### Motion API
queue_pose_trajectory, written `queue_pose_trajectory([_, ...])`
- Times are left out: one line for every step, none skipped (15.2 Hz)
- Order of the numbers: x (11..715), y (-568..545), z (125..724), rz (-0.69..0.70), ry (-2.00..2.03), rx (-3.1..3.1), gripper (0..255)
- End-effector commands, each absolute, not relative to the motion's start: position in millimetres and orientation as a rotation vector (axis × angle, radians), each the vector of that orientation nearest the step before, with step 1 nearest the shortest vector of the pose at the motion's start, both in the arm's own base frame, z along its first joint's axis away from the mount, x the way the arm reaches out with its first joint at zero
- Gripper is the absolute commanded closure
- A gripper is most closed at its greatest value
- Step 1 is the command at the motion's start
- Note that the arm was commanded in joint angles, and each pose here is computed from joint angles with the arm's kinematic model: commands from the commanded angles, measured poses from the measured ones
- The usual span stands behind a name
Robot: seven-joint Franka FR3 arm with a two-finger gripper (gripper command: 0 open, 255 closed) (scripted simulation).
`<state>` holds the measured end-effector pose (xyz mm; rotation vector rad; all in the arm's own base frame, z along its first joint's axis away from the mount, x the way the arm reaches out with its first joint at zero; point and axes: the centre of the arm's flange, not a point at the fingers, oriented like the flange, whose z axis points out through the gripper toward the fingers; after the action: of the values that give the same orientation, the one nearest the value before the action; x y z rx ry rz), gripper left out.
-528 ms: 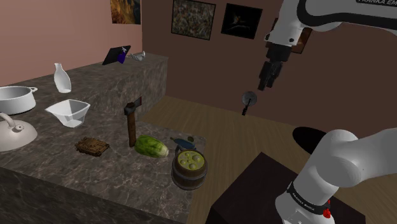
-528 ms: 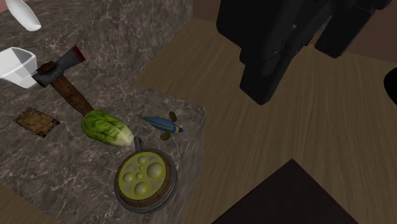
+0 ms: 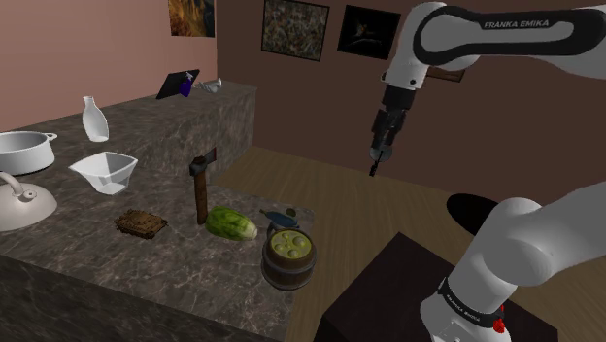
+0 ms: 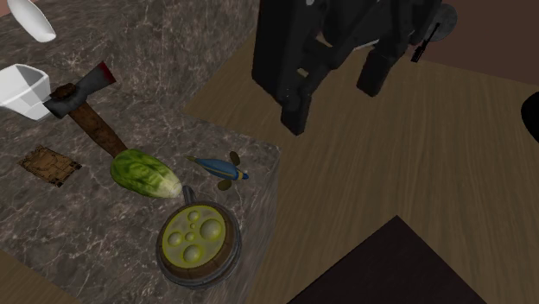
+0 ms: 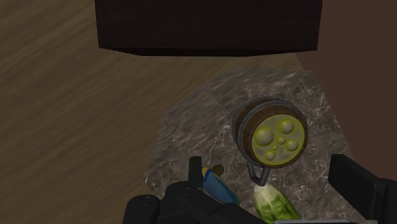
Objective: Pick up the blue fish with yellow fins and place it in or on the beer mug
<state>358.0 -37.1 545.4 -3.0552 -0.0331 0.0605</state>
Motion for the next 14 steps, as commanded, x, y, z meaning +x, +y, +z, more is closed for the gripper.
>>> queue_pose_trajectory([376.7,-42.6,521.8,0.069,-0.031,-3.043,0])
queue_pose_trajectory([385.7,-45.0,511.5,0.074,-0.030,-3.037,0])
queue_pose_trajectory([394.6,-47.3,501.3,0.079,-0.030,-3.031,0])
queue_pose_trajectory([403.4,-49.6,491.0,0.085,-0.029,-3.025,0])
queue_pose_trajectory([412.2,-51.8,480.7,0.090,-0.028,-3.019,0])
queue_pose_trajectory([421.0,-54.0,470.3,0.095,-0.027,-3.012,0])
queue_pose_trajectory([429.8,-56.1,459.9,0.100,-0.027,-3.006,0])
queue_pose_trajectory([438.5,-58.2,449.4,0.105,-0.026,-3.000,0])
queue_pose_trajectory([447.1,-60.2,438.9,0.110,-0.025,-2.994,0])
queue_pose_trajectory([455.7,-62.1,428.3,0.115,-0.024,-2.988,0])
queue_pose_trajectory([464.3,-64.0,417.7,0.120,-0.024,-2.981,0])
queue_pose_trajectory([472.9,-65.8,407.1,0.125,-0.023,-2.975,0])
queue_pose_trajectory([481.4,-67.5,396.4,0.130,-0.022,-2.969,0])
queue_pose_trajectory([489.9,-69.2,385.7,0.135,-0.021,-2.963,0])
